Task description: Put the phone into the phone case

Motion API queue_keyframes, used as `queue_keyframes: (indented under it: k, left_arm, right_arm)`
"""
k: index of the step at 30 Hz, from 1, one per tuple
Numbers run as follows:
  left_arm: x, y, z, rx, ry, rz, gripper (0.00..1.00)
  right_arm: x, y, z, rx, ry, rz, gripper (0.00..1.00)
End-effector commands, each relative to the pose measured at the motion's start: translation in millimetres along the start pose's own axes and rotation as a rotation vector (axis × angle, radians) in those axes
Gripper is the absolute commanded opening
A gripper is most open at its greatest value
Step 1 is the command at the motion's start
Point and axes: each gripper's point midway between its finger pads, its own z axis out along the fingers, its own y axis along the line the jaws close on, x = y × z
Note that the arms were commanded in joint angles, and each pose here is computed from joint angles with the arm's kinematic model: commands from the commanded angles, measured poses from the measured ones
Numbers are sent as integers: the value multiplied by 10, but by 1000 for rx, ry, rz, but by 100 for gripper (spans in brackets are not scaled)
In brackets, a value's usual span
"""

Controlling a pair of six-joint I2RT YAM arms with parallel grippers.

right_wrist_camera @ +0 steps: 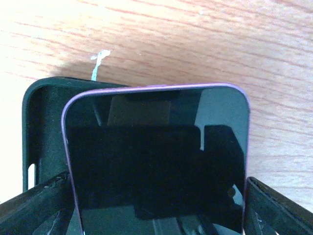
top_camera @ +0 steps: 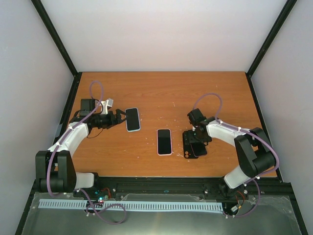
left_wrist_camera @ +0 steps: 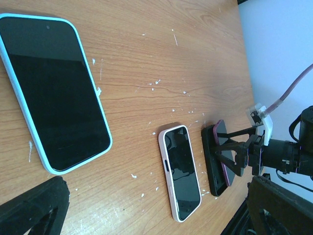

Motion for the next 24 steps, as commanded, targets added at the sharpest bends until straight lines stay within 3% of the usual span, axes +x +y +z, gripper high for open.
queue_keyframes:
  k: [1,6,13,24]
  left_arm:
    - [-80,-87,-52,22,-30,53,100]
    - [-81,-90,-56,22,-31,55,100]
    - [-69,-89,-59,21,-31,52,100]
    - [-75,-86,-66,15,-34,54,100]
  right_arm:
    - [-15,41,-52,-27,8,-13,91]
    - [33,-45,-78,17,22,9,90]
    - [43,0,-15,-7,27,16,76]
    - [-173,65,-363,-32,-21,69,62]
